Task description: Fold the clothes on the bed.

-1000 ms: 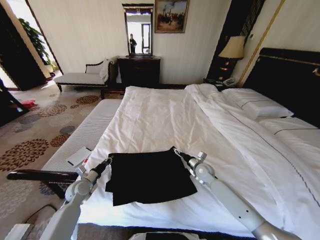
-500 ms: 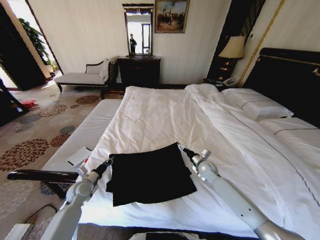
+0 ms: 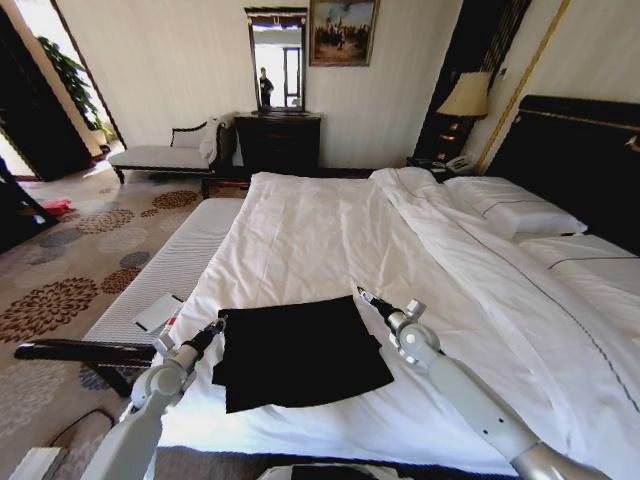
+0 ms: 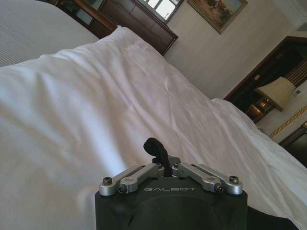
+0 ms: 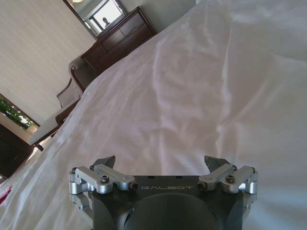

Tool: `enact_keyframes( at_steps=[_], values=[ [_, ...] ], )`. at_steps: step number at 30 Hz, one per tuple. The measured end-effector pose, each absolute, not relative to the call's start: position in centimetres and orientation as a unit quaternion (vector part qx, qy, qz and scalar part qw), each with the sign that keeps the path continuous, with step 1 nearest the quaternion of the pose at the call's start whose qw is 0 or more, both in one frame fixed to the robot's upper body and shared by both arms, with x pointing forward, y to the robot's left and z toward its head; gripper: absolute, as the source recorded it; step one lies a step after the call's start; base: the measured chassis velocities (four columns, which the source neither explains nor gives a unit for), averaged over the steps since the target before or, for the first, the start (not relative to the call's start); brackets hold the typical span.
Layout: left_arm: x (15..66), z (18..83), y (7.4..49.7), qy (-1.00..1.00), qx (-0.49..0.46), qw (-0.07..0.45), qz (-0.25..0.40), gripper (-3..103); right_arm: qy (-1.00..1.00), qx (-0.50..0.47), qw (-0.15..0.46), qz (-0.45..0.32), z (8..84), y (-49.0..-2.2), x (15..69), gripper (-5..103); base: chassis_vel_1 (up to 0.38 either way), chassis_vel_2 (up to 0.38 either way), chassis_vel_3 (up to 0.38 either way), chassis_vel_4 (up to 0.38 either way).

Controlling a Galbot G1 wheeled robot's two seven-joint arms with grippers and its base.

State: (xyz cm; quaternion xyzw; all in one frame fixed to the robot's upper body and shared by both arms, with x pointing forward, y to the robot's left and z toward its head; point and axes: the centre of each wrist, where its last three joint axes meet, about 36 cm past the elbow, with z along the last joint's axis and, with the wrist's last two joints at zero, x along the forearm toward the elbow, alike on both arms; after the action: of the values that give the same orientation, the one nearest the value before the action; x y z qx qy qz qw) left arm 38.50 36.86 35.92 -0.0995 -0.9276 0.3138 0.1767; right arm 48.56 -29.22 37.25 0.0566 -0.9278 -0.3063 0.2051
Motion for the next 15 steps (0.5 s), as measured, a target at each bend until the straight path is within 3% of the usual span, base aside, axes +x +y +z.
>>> enact_keyframes(
  at_steps=[15],
  values=[
    [38.6,36.2,37.2,-0.930,-0.098,0.173,0.310,1,-0.909,0.106,0.254,-0.313,34.8,-26.7,47.4,100,0.000,0.000,0.000,0.000]
  ],
)
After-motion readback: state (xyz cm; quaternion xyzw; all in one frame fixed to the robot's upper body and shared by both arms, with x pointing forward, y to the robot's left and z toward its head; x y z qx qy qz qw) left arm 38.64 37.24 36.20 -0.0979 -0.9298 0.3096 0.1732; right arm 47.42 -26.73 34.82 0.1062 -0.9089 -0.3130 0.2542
